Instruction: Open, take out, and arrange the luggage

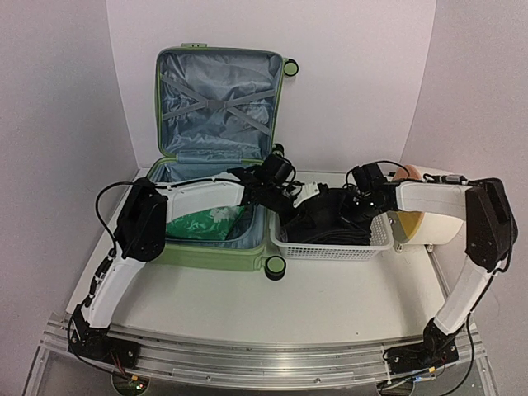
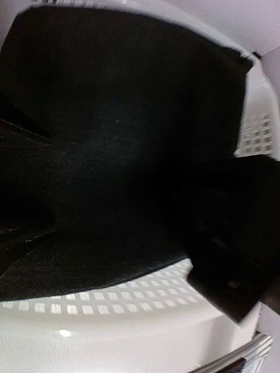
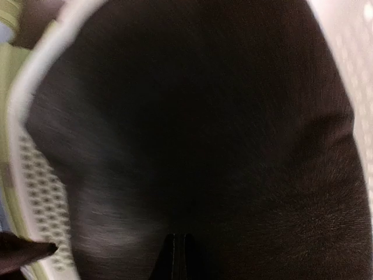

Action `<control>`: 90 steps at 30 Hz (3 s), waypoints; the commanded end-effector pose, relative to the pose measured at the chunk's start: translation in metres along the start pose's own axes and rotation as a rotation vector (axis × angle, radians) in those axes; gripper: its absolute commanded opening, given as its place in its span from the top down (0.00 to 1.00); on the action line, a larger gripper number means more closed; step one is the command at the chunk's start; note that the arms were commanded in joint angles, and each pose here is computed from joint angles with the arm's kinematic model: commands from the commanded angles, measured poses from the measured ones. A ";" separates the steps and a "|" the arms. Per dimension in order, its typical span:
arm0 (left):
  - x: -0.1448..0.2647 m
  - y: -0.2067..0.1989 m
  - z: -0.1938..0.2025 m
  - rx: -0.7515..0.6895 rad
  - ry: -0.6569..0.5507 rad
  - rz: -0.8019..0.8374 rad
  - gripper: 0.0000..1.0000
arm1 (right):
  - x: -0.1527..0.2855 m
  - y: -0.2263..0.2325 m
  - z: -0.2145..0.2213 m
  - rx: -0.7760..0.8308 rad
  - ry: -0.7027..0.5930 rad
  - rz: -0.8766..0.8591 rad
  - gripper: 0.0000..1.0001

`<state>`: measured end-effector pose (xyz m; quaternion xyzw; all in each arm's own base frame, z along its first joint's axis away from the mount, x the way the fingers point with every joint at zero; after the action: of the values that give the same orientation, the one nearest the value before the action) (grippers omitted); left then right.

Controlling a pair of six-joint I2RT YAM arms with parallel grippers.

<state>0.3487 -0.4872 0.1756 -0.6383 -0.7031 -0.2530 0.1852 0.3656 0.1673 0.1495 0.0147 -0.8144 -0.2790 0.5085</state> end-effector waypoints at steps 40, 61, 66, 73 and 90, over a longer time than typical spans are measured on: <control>0.014 0.110 0.004 -0.032 -0.083 -0.509 0.59 | -0.014 0.010 -0.107 0.053 -0.195 0.042 1.00; 0.289 0.155 0.095 0.787 0.029 -0.463 0.07 | -0.032 0.280 0.009 0.334 -0.215 -0.434 0.29; 0.306 0.160 0.168 0.995 0.087 -0.506 0.01 | -0.079 0.291 0.051 0.380 -0.219 -0.379 0.32; 0.280 0.154 0.233 1.066 0.222 -0.514 0.07 | -0.122 0.282 0.072 0.365 -0.326 -0.230 0.34; 0.235 0.159 0.281 1.150 0.186 -0.370 0.29 | -0.197 0.248 0.073 0.361 -0.401 -0.113 0.28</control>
<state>0.4898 -0.1142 0.1097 -0.2545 -0.8097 0.0631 0.5251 0.4484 0.4728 0.0971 0.0909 -0.9359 -0.1393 0.3105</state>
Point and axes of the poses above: each gripper's point midway between its finger pads, its own x axis back along the fingers, its own y axis along the line the jaws close on, z = x × y, the point moved 7 cm from there along x, back along the fingers, and after that the axes turned 1 degree about -x, right-handed, at the moved point
